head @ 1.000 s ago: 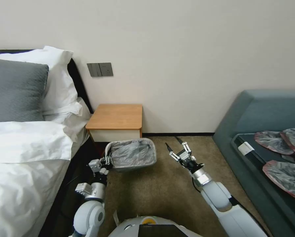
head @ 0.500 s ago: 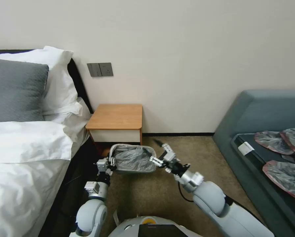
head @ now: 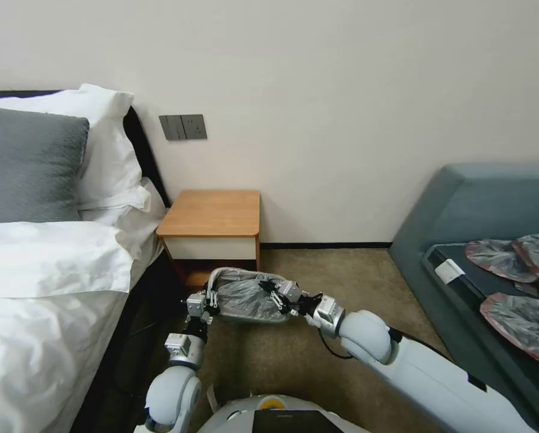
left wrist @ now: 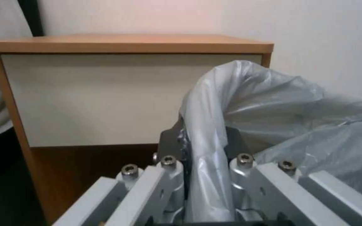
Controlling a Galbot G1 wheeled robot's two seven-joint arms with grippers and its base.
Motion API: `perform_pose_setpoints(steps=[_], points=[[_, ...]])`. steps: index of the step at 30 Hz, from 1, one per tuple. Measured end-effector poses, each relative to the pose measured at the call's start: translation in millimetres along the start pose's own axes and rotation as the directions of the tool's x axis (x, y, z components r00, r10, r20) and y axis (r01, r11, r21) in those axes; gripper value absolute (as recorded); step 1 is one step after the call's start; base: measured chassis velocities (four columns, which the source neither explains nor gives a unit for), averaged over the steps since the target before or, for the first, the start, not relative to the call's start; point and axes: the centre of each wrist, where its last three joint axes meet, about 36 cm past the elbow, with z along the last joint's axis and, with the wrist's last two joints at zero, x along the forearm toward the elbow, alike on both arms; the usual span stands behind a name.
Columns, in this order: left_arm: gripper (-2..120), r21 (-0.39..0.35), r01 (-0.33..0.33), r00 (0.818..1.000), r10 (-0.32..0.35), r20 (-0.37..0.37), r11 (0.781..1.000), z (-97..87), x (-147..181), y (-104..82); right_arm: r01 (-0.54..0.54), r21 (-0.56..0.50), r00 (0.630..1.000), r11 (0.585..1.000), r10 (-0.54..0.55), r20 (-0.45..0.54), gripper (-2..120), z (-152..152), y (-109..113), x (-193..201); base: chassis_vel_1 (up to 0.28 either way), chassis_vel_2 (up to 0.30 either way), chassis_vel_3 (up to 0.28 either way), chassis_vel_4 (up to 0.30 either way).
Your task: Pick up the garbage bag from the table and place it over the trash can.
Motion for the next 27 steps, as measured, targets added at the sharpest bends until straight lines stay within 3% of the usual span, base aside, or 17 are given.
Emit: perform_pose_setpoints(steps=[14, 27], points=[[7, -0.035, -0.040, 0.999, 0.040, 0.012, 0.999, 4.7, 1.4, -6.2, 0.048, 0.027, 0.992, 0.999, -0.044, -0.121, 0, 14.7, -4.7, -51.2, 0.000, 0.000, 0.000, 0.000], [7, -0.047, -0.061, 0.998, 0.062, 0.005, 0.997, 5.8, 6.5, -15.7, 0.083, 0.070, 0.964, 0.994, -0.062, -0.259, 0, 53.8, -3.9, -103.8, 0.000, 0.000, 0.000, 0.000]])
